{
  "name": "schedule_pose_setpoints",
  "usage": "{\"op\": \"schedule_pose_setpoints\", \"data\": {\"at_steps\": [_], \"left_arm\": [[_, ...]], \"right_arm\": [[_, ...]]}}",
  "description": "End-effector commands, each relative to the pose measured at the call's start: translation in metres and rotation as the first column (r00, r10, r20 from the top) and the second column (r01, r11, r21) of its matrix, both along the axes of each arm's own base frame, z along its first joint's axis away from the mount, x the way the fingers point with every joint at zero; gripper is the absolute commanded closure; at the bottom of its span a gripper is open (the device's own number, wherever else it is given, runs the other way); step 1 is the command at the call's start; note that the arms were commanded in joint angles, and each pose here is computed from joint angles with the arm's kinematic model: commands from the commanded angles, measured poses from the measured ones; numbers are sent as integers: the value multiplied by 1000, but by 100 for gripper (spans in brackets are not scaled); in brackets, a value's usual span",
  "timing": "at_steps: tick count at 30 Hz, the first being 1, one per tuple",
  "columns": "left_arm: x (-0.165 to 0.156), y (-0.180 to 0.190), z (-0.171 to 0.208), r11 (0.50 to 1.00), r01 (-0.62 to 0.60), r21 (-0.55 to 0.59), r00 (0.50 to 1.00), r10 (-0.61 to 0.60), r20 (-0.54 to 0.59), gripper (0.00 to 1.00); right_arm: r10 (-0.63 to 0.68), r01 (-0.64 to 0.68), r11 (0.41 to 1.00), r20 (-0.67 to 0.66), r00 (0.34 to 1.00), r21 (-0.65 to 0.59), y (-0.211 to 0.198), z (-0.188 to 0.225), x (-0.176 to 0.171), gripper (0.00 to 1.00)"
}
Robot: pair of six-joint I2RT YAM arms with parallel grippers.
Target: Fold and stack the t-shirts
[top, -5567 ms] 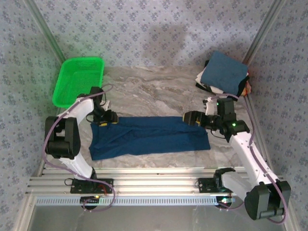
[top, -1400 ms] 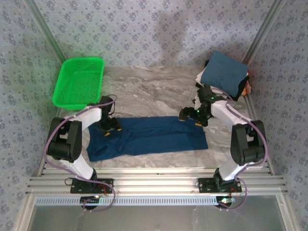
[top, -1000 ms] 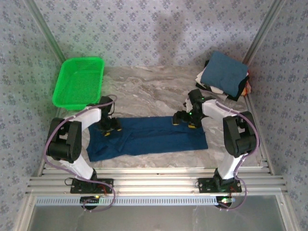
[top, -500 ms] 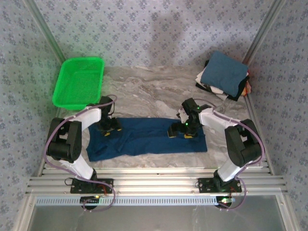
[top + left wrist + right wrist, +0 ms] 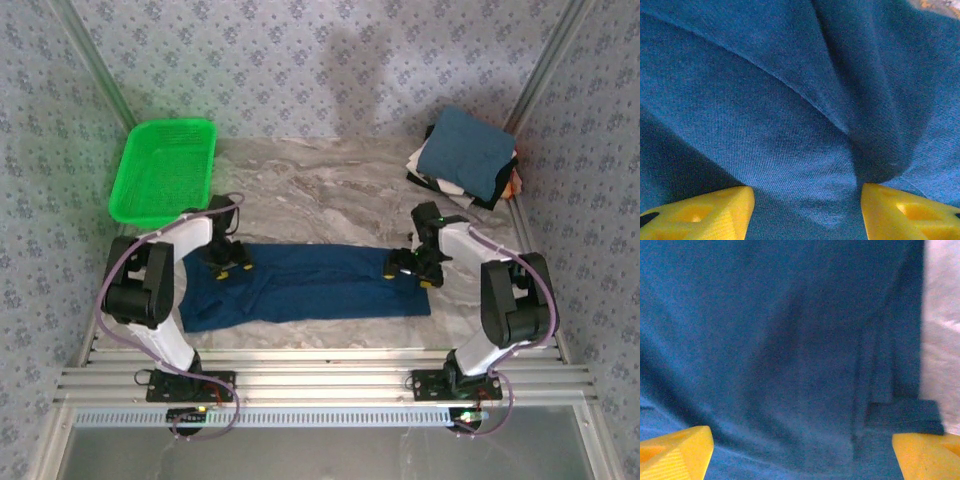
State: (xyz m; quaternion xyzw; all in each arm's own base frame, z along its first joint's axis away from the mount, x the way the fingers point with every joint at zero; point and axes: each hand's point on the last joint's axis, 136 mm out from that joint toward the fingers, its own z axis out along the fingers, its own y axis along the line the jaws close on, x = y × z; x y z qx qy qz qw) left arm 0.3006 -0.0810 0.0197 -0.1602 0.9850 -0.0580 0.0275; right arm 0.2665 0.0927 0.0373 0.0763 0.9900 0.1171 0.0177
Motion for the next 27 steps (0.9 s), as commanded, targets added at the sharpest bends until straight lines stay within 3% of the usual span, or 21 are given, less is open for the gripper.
{"op": "schedule_pose_setpoints", "data": {"at_steps": [1,6,12,16,22,27], "left_arm": [[0,9,-15,999,27,38,1000,-26,-16,40],[2,3,-11,999,48,9,999,-48,8,39],[3,-2,-10,998,56,-16,998,-55,19,39],[3,-2,-7,998,67,-18,997,-66,27,39],[1,-2,-4,997,71,-19,997,-70,35,39],[-1,-3,-7,997,68,-24,997,-67,28,39]], "right_arm": [[-58,57,998,30,998,19,-2,14,14,6],[-102,98,992,46,994,82,-5,20,19,13],[-123,121,988,14,992,99,-10,10,28,31],[-128,126,986,15,992,112,-11,12,35,36],[-138,130,983,54,989,132,-18,36,42,35],[-139,132,982,45,989,134,-19,23,55,39]]}}
